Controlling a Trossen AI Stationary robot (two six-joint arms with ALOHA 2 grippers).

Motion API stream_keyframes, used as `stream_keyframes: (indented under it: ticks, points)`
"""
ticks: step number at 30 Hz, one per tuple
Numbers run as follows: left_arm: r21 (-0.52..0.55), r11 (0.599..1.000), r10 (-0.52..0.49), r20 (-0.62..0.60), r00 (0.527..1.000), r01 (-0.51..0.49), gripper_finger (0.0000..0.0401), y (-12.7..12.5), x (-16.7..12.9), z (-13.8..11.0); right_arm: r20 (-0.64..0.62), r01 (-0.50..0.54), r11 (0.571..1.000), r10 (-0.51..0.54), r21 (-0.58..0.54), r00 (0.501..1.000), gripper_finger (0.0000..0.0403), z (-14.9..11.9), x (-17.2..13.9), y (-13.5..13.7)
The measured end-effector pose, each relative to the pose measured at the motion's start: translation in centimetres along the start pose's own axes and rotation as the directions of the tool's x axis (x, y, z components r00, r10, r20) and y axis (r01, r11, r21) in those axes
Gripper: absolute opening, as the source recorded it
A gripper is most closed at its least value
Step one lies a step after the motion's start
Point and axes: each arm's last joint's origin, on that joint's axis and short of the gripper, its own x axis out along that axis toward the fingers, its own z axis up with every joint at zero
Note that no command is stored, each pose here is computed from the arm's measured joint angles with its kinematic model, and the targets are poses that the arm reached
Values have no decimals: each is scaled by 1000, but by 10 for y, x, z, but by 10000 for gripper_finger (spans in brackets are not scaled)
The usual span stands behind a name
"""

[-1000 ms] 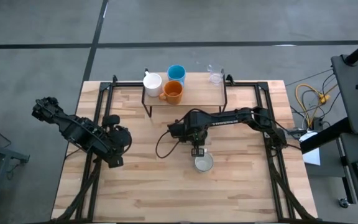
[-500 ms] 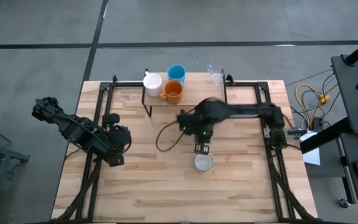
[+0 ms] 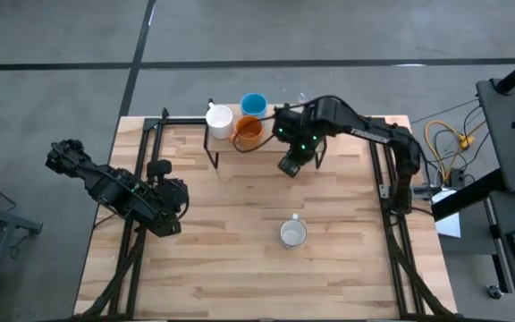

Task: Stack small to large cups/mugs on shelf
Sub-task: Put the dark green cup on the shelf

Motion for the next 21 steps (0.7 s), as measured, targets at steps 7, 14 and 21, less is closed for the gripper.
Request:
stream_keyframes:
  ticks: [7,14,21]
  points:
    - [-1,1000,0,0,1000,0,38,0,0,0,6,50,998,-50,31,999,8,11,3,-24]
    - [3,1000,2,1,1000,-2,38,0,0,0,24,54,997,-55,63,998,9,15,-4,-44]
    - [38,999,11,4,1000,-11,38,1,1,1,109,106,992,-113,63,988,8,14,-22,-48]
